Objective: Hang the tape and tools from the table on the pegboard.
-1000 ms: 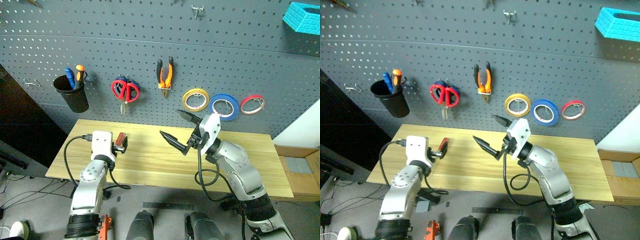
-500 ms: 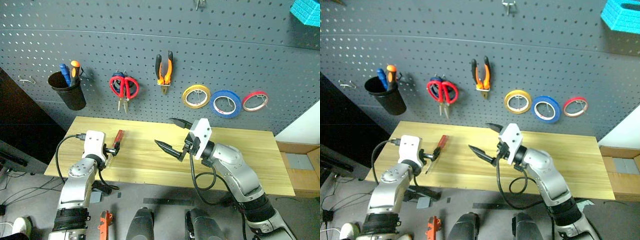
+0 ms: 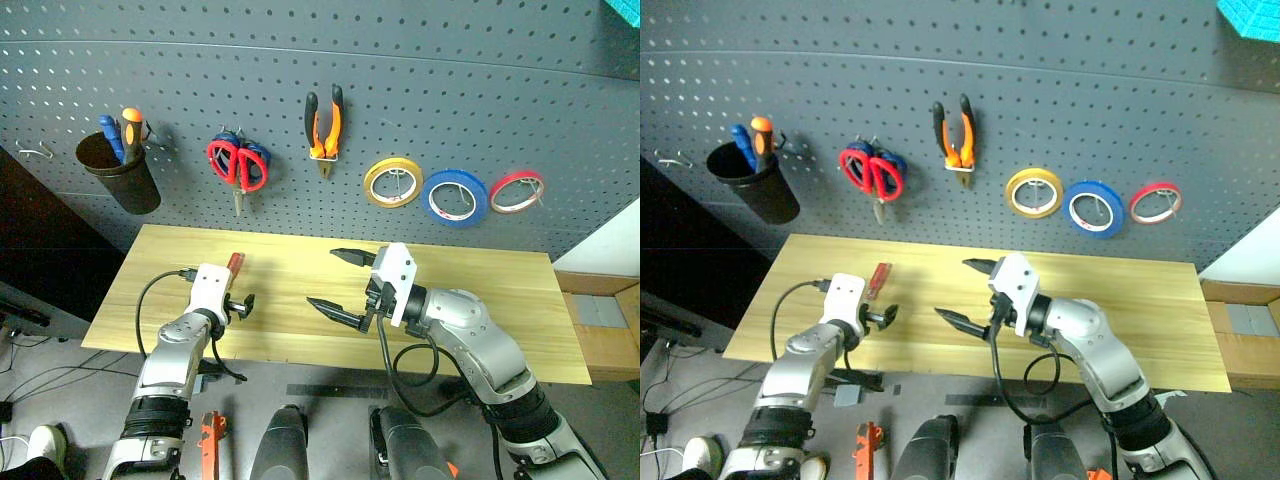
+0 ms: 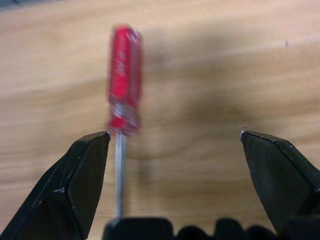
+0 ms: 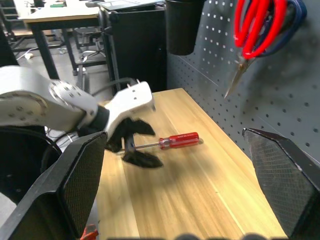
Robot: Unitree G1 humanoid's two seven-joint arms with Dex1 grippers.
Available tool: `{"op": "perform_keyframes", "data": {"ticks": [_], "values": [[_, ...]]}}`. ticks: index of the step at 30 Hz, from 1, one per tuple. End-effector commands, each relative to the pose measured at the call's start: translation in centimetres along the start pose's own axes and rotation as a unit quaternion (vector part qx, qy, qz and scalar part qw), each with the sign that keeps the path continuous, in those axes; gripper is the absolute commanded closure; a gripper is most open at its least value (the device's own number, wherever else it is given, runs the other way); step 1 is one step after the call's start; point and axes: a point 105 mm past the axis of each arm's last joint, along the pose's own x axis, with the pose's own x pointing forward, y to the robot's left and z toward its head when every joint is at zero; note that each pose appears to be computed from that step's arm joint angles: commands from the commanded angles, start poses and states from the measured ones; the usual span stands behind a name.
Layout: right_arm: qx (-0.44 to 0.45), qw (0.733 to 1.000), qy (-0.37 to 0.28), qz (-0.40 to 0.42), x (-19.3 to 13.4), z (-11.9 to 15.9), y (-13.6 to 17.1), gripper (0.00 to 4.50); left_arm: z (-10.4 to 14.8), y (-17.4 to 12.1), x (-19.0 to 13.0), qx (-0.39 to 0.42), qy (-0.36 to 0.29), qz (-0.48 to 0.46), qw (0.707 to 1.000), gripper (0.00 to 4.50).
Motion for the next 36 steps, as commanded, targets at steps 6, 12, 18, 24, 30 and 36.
{"op": "perform_keyframes", "data": {"ticks": [6, 12, 18, 24, 30, 36], "values": [[-0.004, 1.000, -0.015, 0.010, 0.3, 1.6, 0.2, 0.00, 1.3, 1.3, 1.3, 0.016, -0.008, 0.027, 0.999, 0.04], [0.003, 1.000, -0.020, 0.006, 0.8, 1.9, -0.1, 0.00, 3.2, 2.4, 1.7, 0.020, -0.032, 0.037, 0.999, 0.04], [0.005, 1.000, -0.024, 0.000, 1.0, 2.0, -0.4, 0.00, 3.6, 3.5, 1.7, 0.023, -0.036, 0.048, 0.998, 0.04], [0.006, 1.000, -0.027, -0.003, 1.1, 2.0, -0.4, 0.00, 2.5, 2.9, 0.7, 0.022, -0.022, 0.043, 0.999, 0.04], [0.006, 0.999, -0.030, -0.009, 1.3, 2.1, -0.8, 0.00, 1.2, 2.1, -0.2, 0.020, 0.002, 0.035, 0.999, 0.04], [0.007, 0.999, -0.029, -0.014, 1.2, 2.1, -1.0, 0.00, 1.4, 3.3, -0.6, 0.020, 0.005, 0.045, 0.999, 0.04]]}}
